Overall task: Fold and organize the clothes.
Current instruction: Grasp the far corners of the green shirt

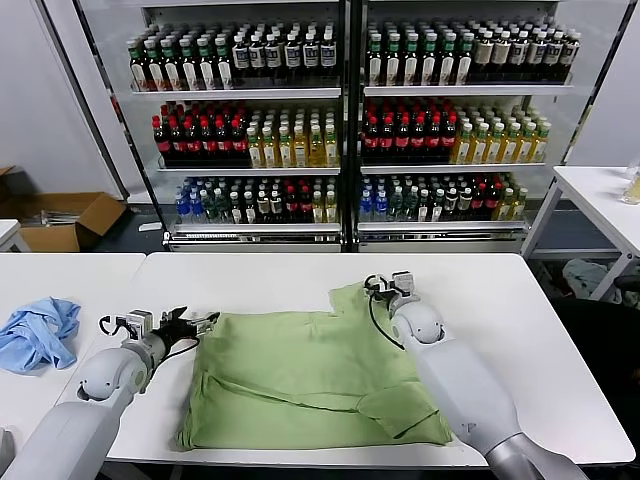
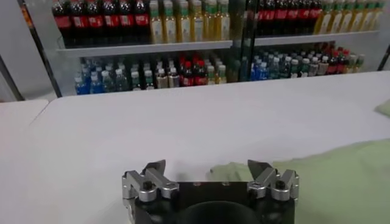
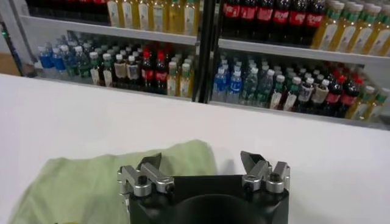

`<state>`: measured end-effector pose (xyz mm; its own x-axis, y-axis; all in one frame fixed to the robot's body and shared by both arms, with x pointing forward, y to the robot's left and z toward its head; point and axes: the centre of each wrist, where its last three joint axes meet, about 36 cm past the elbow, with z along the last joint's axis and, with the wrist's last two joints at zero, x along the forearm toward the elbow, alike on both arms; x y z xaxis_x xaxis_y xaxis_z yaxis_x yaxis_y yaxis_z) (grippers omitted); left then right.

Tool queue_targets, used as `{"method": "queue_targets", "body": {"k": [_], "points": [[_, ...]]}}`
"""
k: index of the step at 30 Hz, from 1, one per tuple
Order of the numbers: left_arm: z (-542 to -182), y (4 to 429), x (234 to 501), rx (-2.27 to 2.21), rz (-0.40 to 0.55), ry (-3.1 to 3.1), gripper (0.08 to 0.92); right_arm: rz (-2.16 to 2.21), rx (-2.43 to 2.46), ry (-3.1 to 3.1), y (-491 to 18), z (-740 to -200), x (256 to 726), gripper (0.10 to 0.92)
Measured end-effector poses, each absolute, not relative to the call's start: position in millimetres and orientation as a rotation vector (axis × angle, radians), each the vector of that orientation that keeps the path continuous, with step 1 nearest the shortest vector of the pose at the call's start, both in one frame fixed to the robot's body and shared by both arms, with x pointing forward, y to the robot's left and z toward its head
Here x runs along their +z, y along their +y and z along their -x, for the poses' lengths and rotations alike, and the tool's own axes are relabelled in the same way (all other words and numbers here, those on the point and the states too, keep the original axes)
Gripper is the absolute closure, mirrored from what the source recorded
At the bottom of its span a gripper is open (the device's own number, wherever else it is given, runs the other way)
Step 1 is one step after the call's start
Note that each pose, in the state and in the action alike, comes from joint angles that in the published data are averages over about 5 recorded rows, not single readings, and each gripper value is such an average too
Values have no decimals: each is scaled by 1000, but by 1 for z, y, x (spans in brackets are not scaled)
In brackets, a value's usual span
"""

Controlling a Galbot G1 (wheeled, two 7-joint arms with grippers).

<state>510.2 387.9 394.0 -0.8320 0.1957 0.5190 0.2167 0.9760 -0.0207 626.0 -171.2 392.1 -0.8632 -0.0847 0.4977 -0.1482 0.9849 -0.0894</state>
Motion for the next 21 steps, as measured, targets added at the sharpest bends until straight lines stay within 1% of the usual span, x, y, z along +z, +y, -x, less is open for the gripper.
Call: {"method": "queue_targets", "body": {"k": [8, 11, 15, 21], "points": [[-514, 391, 391, -46, 305, -2568, 177, -161, 166, -2610, -170, -631, 388, 200], [-515, 391, 389, -46, 314, -2561, 204, -162, 157, -2609, -171, -631, 387, 219], [-514, 391, 386, -44, 327, -2553, 311, -162, 147, -2605, -171, -632, 386, 315], [-512, 392, 381, -41, 340, -2548, 484, -168, 132, -2599, -171, -631, 384, 489]]}}
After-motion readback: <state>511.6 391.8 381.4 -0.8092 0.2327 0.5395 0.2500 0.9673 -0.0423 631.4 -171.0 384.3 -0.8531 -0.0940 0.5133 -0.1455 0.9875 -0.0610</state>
